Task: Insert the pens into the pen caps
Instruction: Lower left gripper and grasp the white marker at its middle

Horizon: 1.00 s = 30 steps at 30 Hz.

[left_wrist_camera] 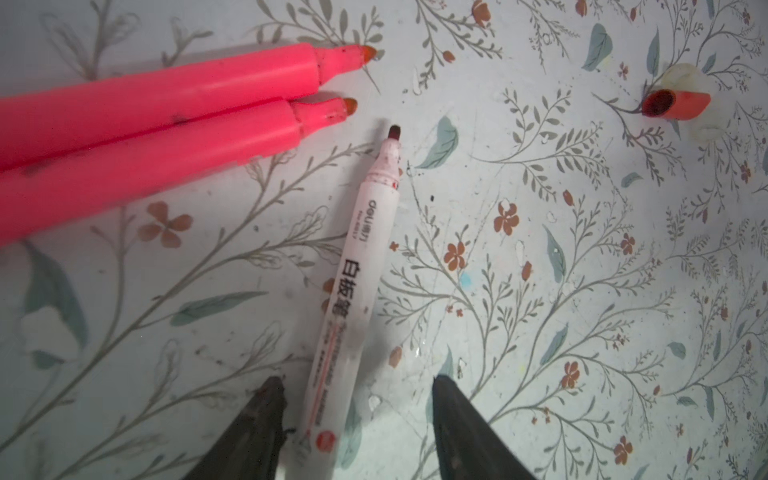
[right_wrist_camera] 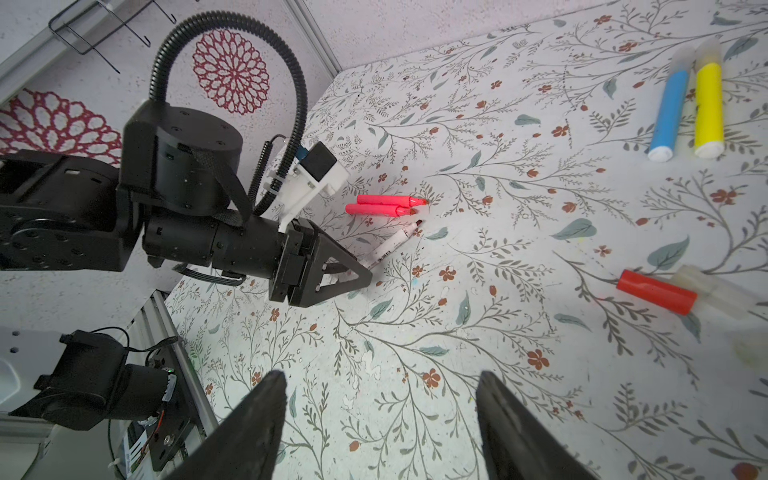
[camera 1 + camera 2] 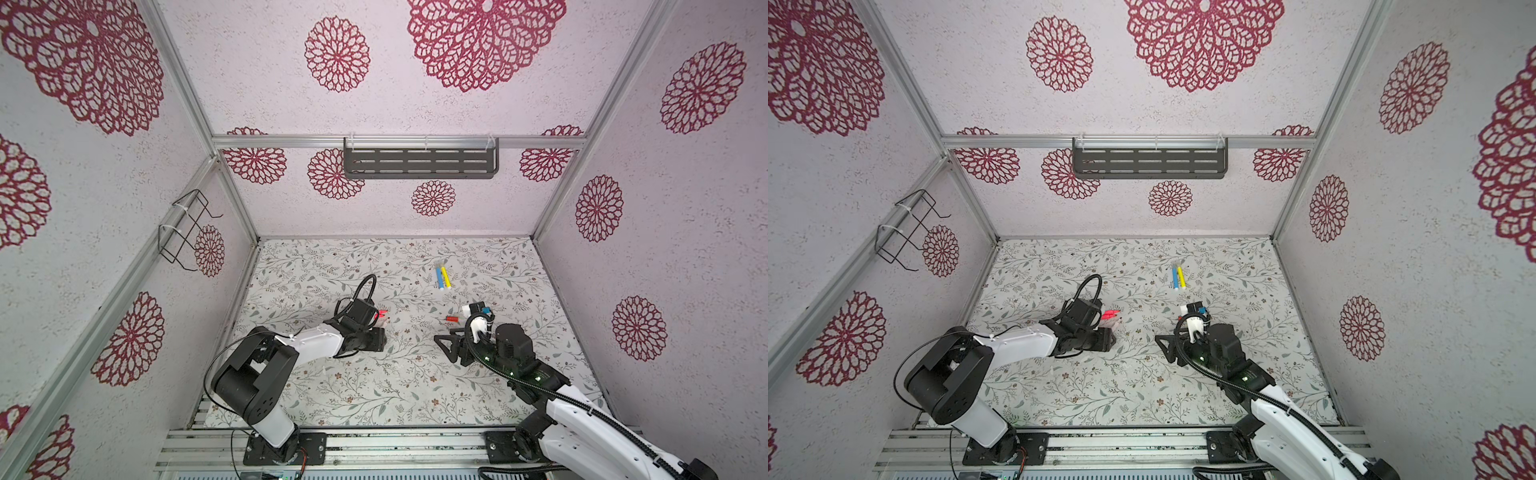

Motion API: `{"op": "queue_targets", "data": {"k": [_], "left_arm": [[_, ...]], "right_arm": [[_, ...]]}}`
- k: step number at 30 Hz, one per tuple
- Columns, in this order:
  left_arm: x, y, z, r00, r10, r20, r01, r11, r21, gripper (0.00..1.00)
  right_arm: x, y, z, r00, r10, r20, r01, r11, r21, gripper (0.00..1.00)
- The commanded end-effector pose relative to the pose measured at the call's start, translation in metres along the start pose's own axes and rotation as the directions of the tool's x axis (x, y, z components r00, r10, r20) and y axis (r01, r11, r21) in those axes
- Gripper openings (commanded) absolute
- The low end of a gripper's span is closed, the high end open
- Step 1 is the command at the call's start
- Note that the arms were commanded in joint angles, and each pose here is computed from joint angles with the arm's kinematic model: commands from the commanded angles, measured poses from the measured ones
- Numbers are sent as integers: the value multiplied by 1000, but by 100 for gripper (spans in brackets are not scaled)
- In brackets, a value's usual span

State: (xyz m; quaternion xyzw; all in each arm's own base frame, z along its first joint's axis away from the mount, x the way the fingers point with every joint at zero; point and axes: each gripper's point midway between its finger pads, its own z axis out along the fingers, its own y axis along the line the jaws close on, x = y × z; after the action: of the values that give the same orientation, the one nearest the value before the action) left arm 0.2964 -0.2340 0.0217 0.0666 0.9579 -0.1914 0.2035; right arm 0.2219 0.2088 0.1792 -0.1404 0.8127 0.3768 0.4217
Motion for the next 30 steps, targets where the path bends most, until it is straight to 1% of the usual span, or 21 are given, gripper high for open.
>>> {"op": "queue_targets", "data": {"k": [1,5,10,14,19,23,26,30], "left_arm": [[-1,5,6,1000,5,-13,-6,998,-57,59],[0,6,8,999,29,-35,-33,995,-96,57],[15,3,15,991,86,-98,-101,981,-164,56],[19,-10,16,986,128,-111,-145,976,-162,55],[26,-17,18,982,137,-127,-156,976,-155,54],[38,-19,18,973,158,-168,-186,968,-167,51],[50,-17,20,964,171,-203,-209,960,-185,46],[61,-17,20,948,200,-249,-255,943,-214,44]], "right_arm": [[-3,0,-3,1000,0,22,0,1000,10,73],[-3,-2,-4,1000,0,26,-1,1000,21,73],[-5,-3,-5,999,2,36,-3,1000,29,73],[-6,-3,-5,999,2,34,-3,1000,30,73],[-8,-2,-7,999,5,42,-7,999,31,73],[-11,-2,-11,998,6,55,-8,999,39,73],[-13,-2,-13,998,5,62,-8,999,45,73],[-15,-2,-14,998,4,66,-8,999,50,73]]}}
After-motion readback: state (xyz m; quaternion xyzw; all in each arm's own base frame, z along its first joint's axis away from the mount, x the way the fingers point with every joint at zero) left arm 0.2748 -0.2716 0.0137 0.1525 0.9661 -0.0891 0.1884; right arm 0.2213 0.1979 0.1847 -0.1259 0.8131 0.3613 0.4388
